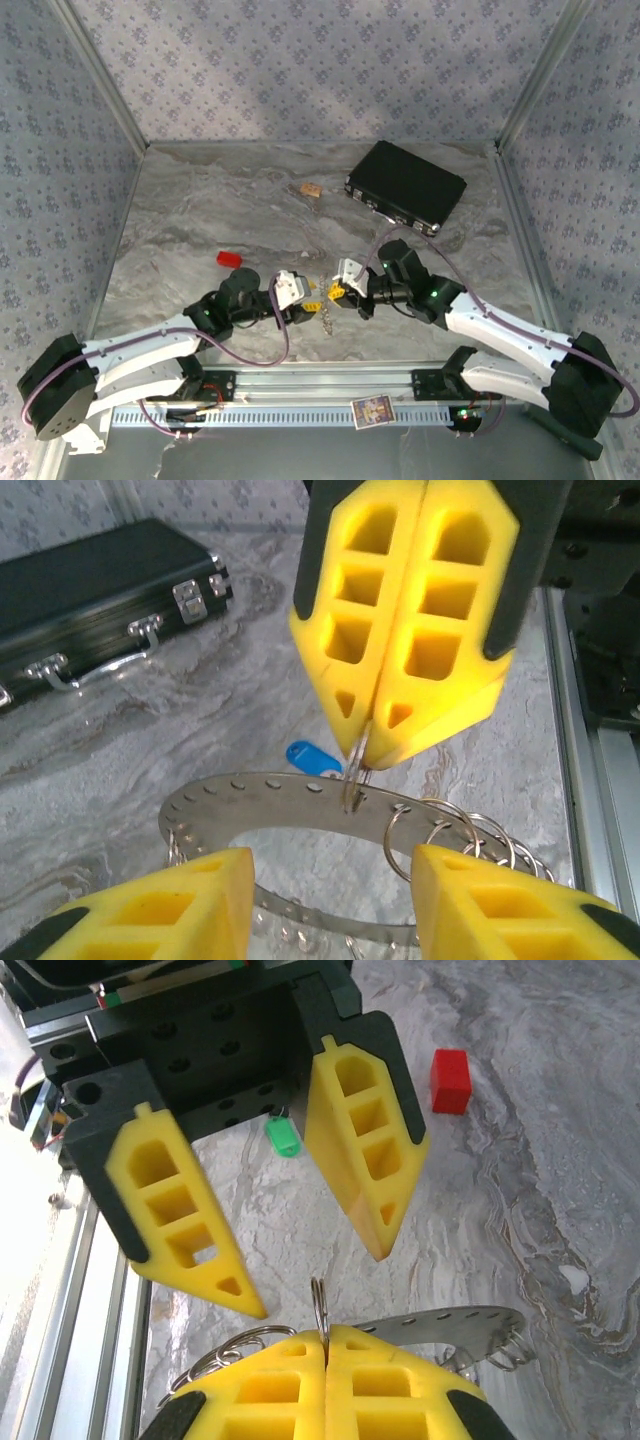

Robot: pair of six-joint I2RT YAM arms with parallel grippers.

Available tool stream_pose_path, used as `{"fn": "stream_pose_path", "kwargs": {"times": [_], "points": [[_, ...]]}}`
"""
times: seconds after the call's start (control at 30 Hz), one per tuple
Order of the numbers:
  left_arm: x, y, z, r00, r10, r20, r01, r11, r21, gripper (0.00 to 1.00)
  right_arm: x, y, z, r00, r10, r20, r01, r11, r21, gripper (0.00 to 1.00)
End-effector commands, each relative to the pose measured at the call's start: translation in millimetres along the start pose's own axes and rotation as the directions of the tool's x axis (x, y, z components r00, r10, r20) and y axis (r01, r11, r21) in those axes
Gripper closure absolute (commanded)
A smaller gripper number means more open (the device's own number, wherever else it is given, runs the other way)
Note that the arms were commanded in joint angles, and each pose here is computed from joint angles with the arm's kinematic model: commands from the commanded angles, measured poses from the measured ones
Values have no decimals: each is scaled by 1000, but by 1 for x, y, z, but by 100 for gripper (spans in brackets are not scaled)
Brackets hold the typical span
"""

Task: Put the keys on the keyring

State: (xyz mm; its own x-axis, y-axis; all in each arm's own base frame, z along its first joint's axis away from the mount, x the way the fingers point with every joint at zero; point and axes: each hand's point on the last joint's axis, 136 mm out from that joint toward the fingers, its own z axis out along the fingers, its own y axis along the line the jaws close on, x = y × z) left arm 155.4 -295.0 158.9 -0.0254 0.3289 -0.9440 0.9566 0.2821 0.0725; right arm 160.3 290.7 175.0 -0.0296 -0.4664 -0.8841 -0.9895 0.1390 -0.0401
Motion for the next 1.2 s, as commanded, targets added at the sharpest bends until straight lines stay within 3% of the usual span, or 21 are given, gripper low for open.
{"fn": "stream_pose_path", "kwargs": {"times": [0.0, 0.43, 0.73, 0.87, 1.03, 1.17], "points": [[-4, 0, 1, 998, 53, -28, -53, 999, 9, 60, -1, 0, 0, 995, -65, -79, 65, 998, -2, 100], [-15, -8, 11, 998, 63, -3, -63, 995, 78, 74, -4, 5, 8, 978, -129, -163, 125, 992, -34, 100], [-20, -8, 11, 998, 63, 17, -65, 994, 86, 86, -4, 10, 8, 979, -124, -162, 116, 991, -59, 100], [-22, -9, 11, 997, 66, 28, -68, 994, 90, 96, -6, 10, 7, 985, -111, -130, 104, 993, -59, 99], [-19, -11, 10, 997, 62, 40, -65, 994, 90, 100, -6, 3, -3, 999, -40, -16, 40, 999, -36, 76], [-17, -11, 10, 997, 60, 55, -65, 994, 85, 100, 0, 6, -4, 1000, -21, 4, 21, 999, -31, 72]]}}
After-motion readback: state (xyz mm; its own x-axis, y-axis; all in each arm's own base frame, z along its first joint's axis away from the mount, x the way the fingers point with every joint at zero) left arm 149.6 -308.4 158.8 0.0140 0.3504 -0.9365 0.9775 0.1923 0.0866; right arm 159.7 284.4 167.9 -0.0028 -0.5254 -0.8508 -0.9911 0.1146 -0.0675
